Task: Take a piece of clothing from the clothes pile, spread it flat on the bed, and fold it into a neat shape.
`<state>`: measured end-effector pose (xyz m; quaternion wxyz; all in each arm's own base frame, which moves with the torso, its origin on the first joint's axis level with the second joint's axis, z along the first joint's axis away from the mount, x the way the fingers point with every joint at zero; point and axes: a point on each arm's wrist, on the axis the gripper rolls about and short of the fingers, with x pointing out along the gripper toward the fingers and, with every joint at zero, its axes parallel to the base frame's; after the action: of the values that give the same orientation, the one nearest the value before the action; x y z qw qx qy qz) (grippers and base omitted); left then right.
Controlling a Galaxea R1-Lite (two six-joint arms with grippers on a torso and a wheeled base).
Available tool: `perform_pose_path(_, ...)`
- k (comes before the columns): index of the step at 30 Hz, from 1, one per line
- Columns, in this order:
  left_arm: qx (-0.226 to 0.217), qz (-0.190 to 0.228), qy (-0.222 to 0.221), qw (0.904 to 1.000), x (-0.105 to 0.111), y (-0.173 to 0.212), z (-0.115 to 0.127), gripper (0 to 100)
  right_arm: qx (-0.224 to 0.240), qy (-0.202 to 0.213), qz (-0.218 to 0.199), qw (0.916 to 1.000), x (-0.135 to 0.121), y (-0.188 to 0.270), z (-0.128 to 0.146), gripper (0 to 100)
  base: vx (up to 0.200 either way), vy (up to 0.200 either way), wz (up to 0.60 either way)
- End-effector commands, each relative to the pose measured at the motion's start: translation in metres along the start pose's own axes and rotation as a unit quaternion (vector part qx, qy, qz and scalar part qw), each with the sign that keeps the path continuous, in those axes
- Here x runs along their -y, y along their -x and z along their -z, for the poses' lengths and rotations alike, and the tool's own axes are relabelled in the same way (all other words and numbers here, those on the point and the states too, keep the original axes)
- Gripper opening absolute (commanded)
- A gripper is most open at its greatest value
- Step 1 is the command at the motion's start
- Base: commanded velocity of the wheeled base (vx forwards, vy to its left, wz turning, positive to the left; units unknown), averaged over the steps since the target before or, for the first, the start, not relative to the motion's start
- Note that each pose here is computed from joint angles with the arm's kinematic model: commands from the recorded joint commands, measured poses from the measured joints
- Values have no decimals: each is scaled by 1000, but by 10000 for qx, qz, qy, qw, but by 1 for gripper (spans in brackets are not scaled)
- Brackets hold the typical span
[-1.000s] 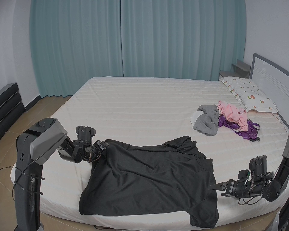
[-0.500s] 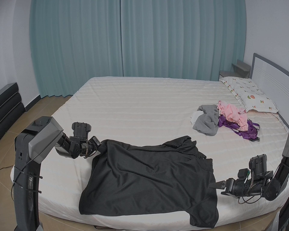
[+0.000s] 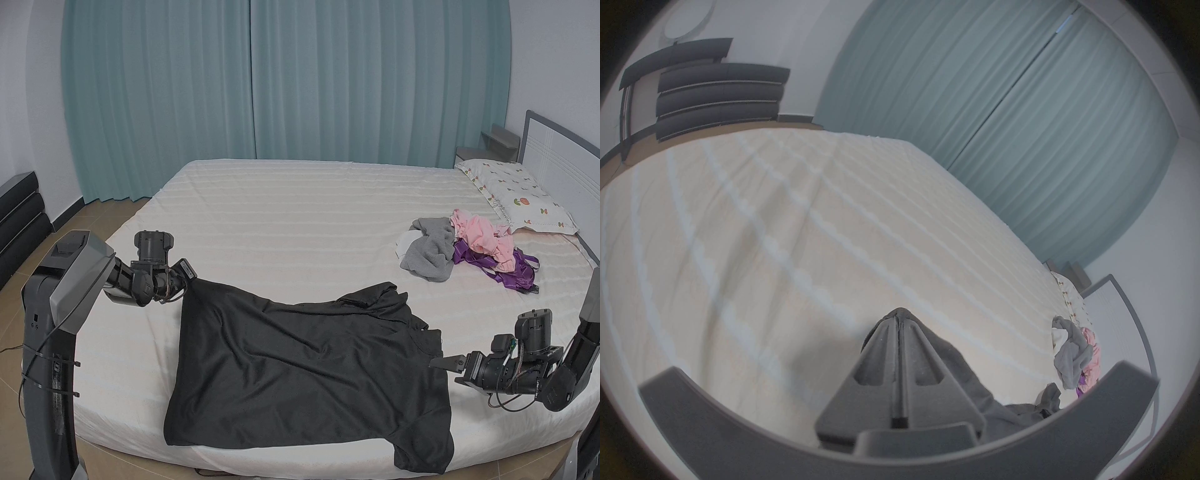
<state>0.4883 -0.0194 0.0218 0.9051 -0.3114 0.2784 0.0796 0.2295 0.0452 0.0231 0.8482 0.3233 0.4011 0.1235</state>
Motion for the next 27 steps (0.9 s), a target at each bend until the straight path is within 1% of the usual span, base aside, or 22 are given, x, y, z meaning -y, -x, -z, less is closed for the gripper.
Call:
perform_pose_path(1, 253, 166, -149, 9994, 9, -1, -14, 0, 343, 38, 204, 9992, 2, -25, -16, 100, 0, 0, 0)
perform_pose_path(2, 272, 180, -149, 9994, 11, -1, -16, 0, 512, 74, 268, 9983, 1, -32, -23, 100, 0, 0, 0)
perform_pose_path(3, 276, 174, -149, 9994, 11, -1, -16, 0, 553, 80, 285, 9980, 1, -33, -24, 100, 0, 0, 0)
perform_pose_path(4, 273, 153, -141, 9994, 13, -1, -19, 0, 741, 106, 323, 9967, -2, -44, -35, 100, 0, 0, 0)
perform_pose_path(5, 267, 148, -141, 9994, 13, -1, -19, 0, 752, 108, 325, 9966, -2, -45, -35, 100, 0, 0, 0)
perform_pose_path(7, 295, 113, -101, 9994, 16, -2, -23, 0, 904, 148, 306, 9953, -1, -67, -49, 100, 0, 0, 0)
perform_pose_path(11, 430, -31, -10, 9991, 15, -6, -23, 0, 992, 228, 185, 9946, -3, -98, -63, 100, 0, 0, 0)
perform_pose_path(15, 399, -78, -19, 9992, 15, -6, -20, 0, 943, 235, 158, 9951, -10, -127, -81, 100, 0, 0, 0)
perform_pose_path(19, 395, -85, -27, 9992, 16, -5, -19, 0, 820, 227, 294, 9959, -18, -146, -93, 100, 0, 0, 0)
perform_pose_path(23, 324, -143, -35, 9994, 13, -5, -15, 0, 1056, 257, 523, 9927, -18, -178, -110, 100, 0, 0, 0)
perform_pose_path(27, 329, -198, -35, 9993, 12, -4, -14, 0, 1042, 231, 710, 9918, -13, -198, -116, 100, 0, 0, 0)
